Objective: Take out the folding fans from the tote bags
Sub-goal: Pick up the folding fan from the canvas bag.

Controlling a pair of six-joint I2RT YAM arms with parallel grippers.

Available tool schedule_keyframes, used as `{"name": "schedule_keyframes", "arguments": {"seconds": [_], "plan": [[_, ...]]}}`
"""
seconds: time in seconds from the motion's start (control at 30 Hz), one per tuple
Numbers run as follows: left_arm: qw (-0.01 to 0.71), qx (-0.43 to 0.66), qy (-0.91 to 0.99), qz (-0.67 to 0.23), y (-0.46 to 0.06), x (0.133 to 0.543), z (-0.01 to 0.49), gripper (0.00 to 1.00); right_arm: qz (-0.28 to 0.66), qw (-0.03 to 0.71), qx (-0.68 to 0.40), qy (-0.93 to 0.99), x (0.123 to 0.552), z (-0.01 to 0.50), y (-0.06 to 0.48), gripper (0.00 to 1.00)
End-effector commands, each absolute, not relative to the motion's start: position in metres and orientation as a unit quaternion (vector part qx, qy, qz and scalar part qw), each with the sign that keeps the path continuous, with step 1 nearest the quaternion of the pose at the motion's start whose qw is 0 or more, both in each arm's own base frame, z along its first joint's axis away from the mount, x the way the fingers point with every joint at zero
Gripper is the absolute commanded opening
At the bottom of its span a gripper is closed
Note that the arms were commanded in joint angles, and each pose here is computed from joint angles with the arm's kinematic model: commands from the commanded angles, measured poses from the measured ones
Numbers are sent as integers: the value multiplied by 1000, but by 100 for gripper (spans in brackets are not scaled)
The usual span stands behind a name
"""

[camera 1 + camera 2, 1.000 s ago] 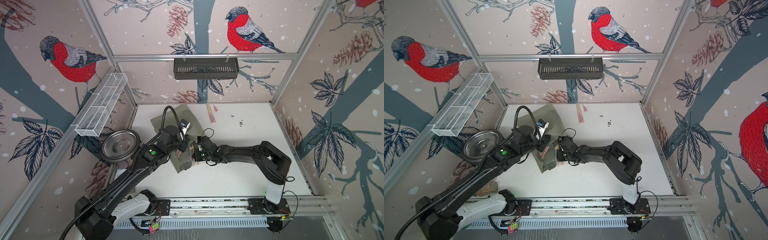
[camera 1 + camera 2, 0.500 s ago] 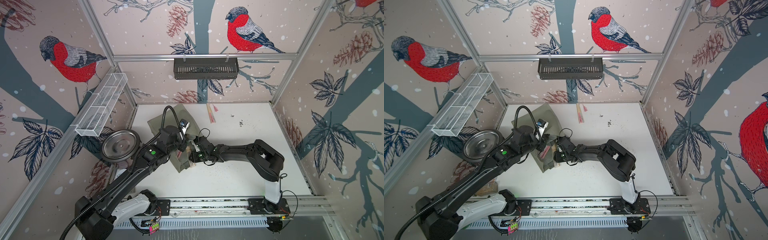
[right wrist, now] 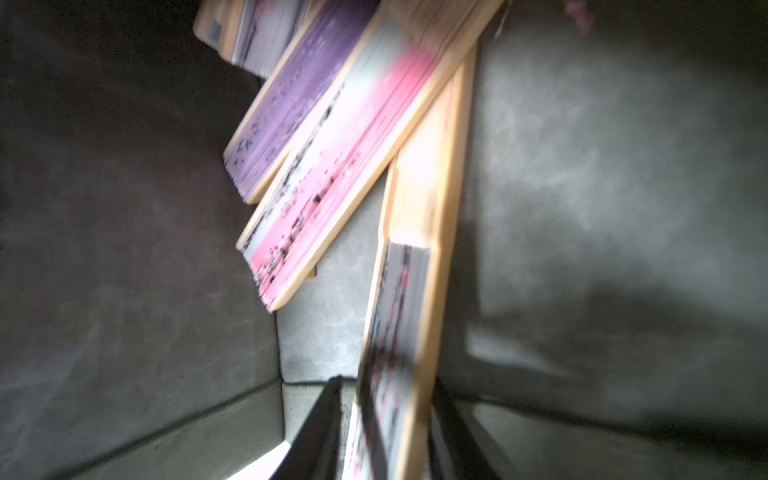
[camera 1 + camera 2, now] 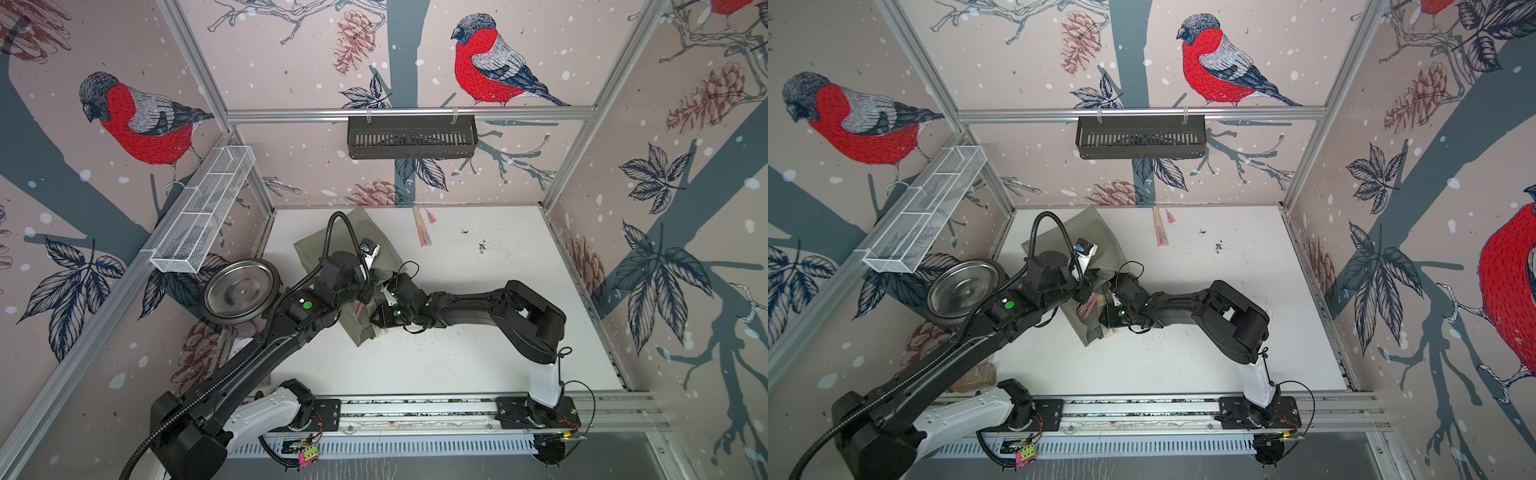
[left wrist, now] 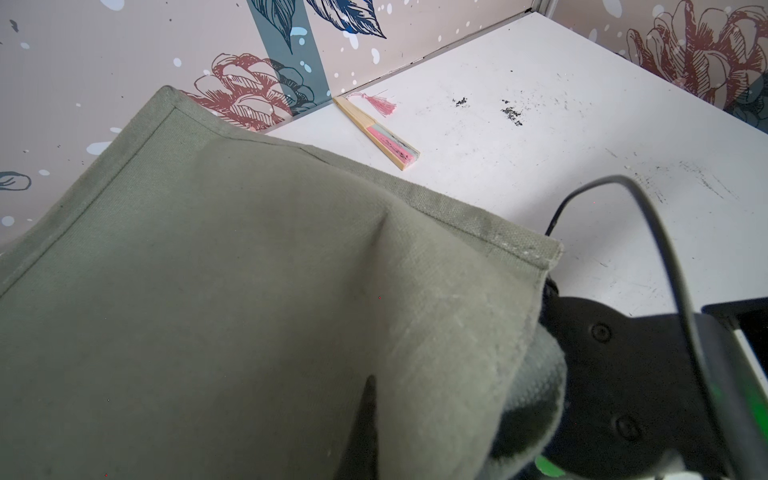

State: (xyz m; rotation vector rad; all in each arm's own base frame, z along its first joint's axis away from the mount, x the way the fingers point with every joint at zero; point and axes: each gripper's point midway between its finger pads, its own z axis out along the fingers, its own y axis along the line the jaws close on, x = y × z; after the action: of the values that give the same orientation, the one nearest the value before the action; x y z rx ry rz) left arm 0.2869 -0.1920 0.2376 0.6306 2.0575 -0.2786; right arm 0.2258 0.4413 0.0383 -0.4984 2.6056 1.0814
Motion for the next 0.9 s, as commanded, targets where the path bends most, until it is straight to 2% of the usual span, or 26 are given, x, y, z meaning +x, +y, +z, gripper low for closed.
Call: {"name": "schedule_keyframes", "arguments": {"seconds": [0.0,0.2,0.4,0.6,0.87], "plan": [[477,269,826,-130,-200,287,246,0,360,160,-187,900,226,43,449,38],[476,269,827,-129,-201,287,245,0,357,151,-197,900,222,33,456,31],[476,269,828,-127,-200,288,244,0,356,137,-187,905,222,21,455,30],[476,268,828,-128,-200,288,244,0,432,124,-183,874,210,47,472,36],[475,270,828,-130,-201,287,243,0,501,84,-151,848,200,49,486,34]]}}
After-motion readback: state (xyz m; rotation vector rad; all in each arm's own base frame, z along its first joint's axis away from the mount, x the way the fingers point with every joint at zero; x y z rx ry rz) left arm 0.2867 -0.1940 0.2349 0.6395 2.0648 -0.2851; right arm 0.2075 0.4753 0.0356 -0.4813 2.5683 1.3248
